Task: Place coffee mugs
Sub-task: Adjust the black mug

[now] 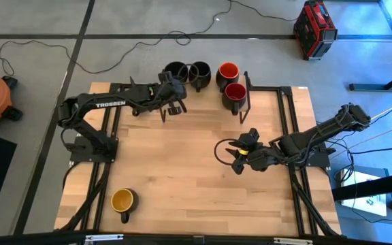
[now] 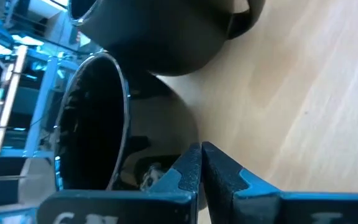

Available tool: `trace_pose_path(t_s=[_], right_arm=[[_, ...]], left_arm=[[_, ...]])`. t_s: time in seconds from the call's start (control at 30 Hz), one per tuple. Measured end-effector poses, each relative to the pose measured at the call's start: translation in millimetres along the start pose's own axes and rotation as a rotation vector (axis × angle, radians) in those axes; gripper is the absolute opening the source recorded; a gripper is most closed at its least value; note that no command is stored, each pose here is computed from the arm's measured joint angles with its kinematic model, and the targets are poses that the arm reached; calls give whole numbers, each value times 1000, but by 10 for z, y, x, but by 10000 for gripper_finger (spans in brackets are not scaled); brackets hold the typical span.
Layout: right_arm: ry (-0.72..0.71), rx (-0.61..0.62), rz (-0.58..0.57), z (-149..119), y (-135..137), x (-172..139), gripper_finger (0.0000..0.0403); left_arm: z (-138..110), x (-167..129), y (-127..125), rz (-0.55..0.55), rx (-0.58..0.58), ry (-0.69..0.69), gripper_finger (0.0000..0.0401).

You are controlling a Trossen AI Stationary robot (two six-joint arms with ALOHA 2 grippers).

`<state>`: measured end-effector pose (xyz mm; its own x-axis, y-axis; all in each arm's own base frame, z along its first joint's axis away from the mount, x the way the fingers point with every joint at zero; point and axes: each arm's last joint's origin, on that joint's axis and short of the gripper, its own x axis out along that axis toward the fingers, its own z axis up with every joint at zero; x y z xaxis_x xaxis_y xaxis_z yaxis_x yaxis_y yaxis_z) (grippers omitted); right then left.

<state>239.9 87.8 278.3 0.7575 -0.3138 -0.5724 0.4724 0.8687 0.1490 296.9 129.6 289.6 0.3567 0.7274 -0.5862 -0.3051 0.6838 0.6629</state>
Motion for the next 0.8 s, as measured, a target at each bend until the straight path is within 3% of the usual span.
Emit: trace_pose_path(t_s=[0.8], right_arm=[[13, -11, -11, -14, -13, 0, 122]], left_arm=[[-38, -83, -94, 111, 43, 107, 9]])
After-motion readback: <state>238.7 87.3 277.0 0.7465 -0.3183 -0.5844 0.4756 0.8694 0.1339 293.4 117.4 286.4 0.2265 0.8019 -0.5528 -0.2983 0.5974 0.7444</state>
